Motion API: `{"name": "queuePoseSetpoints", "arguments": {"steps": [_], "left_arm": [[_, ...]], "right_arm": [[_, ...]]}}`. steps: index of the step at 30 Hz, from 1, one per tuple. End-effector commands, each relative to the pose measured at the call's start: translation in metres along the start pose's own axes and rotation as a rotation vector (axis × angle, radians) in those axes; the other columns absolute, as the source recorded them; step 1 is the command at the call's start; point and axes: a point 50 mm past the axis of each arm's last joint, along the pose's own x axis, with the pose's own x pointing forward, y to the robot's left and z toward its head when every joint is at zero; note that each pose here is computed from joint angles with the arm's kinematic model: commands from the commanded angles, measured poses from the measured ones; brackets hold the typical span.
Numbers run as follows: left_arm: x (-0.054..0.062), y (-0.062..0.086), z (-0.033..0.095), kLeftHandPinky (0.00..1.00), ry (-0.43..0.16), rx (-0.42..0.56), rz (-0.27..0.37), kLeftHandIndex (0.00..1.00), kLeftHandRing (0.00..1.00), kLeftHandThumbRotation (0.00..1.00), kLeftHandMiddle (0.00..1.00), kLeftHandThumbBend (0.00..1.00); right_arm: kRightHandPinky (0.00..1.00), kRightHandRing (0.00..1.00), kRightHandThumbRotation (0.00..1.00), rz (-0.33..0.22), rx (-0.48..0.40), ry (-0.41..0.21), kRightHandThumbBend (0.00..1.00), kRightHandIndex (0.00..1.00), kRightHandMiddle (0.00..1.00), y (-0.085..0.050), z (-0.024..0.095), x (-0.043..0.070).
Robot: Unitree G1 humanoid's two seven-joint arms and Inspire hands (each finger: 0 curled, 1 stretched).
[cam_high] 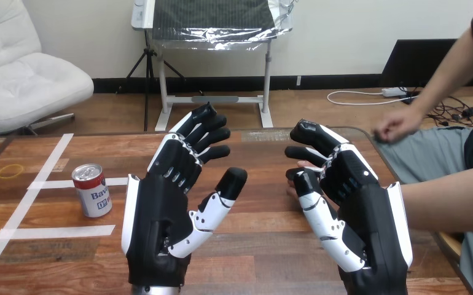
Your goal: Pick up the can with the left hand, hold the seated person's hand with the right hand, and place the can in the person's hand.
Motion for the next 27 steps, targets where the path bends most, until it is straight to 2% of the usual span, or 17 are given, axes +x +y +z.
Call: {"name": "queuePoseSetpoints", "arguments": {"steps": [1,2,3,11,19,27], "left_arm": [[-0.004,-0.001,0.005,0.71,-0.022,0.013,0.068,0.8,0.78,0.35,0.79,0.67],[-0.004,-0.001,0.005,0.71,-0.022,0.016,0.07,0.81,0.79,0.35,0.8,0.67],[-0.004,0.0,0.005,0.72,-0.022,0.018,0.071,0.81,0.8,0.35,0.8,0.67],[-0.005,0.003,0.006,0.8,-0.013,0.05,0.091,0.84,0.85,0.34,0.84,0.67],[-0.004,0.007,0.006,0.84,-0.016,0.093,0.116,0.85,0.86,0.31,0.86,0.66],[-0.003,0.012,0.006,0.82,-0.024,0.152,0.143,0.86,0.87,0.23,0.87,0.62]], "right_arm": [[0.64,0.76,0.33,-0.028,0.011,-0.049,0.49,0.79,0.81,0.003,0.005,0.01],[0.64,0.77,0.3,-0.026,0.009,-0.05,0.5,0.79,0.81,0.003,0.005,0.01],[0.66,0.78,0.24,-0.026,0.008,-0.05,0.51,0.8,0.82,0.003,0.005,0.01],[0.75,0.85,0.04,-0.012,-0.019,-0.061,0.59,0.84,0.86,0.001,0.005,0.01],[0.82,0.89,0.01,-0.008,-0.037,-0.07,0.62,0.86,0.89,0.0,0.005,0.011],[0.91,0.94,0.0,-0.013,-0.035,-0.073,0.62,0.87,0.92,0.0,0.005,0.011]]}}
